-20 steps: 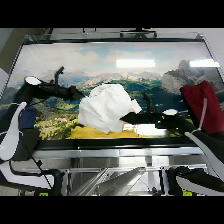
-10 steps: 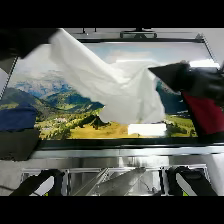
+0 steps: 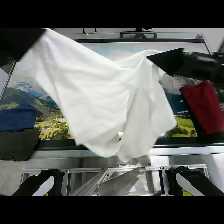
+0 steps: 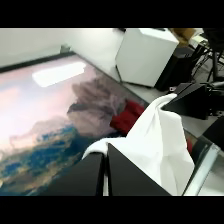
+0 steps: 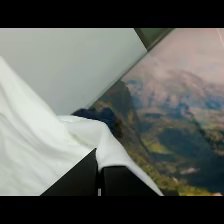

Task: Fold the shirts.

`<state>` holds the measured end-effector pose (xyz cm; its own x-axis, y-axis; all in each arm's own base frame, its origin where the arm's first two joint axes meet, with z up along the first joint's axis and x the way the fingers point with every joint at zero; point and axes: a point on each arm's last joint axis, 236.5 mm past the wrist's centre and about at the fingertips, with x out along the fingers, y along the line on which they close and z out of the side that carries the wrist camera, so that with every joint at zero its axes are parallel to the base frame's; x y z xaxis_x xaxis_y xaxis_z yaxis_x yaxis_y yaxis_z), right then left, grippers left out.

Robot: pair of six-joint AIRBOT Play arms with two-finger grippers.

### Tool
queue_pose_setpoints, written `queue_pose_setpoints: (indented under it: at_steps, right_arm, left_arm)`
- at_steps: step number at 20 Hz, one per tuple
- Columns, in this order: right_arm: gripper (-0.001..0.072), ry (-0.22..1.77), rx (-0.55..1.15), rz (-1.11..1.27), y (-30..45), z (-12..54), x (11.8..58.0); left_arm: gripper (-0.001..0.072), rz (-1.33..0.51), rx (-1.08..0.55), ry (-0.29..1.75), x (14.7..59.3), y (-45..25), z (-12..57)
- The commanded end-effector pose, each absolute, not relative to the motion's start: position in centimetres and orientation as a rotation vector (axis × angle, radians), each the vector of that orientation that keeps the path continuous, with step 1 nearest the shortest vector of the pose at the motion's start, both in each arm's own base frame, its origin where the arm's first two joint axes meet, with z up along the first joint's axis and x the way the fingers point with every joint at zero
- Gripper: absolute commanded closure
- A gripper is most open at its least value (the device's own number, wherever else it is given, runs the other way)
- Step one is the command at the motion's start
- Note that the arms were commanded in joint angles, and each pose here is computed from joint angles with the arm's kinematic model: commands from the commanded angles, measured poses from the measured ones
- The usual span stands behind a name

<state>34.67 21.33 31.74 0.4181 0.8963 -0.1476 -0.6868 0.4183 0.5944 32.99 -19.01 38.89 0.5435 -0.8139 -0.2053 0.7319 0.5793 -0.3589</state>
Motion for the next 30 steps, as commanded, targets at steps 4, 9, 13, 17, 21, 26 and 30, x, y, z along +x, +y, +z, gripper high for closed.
queue_pose_setpoints:
  at_steps: [4,9,13,17,21,26,30]
  right_arm:
    - [0.0275,0.899,0.659,0.779,19.3,8.7,48.2]
    - [0.0295,1.044,0.793,0.825,14.1,6.5,46.1]
    - [0.0345,1.231,0.789,0.818,11.3,6.3,40.3]
    - [0.0345,1.39,0.784,0.713,10.7,2.5,33.1]
    - [0.0346,1.478,0.865,0.627,12.0,-1.1,26.0]
    - [0.0346,1.418,0.875,0.457,12.2,-5.5,22.9]
    - [0.0346,1.413,0.867,0.435,12.5,-6.4,22.5]
  left_arm:
    - [0.0596,-0.71,-0.359,0.864,48.0,-12.7,12.8]
    - [-0.0006,-0.696,-0.61,1.201,47.2,-5.1,3.9]
    - [0.0013,-0.698,-0.77,1.37,42.5,-3.3,1.8]
    - [0.0013,-0.692,-0.804,1.414,37.8,-5.9,-1.3]
    - [0.0013,-0.619,-0.765,1.565,32.4,-8.8,-6.9]
    - [0.0013,-0.571,-0.703,1.551,32.9,-11.2,-9.2]
    - [0.0013,-0.524,-0.667,1.493,35.7,-12.4,-8.5]
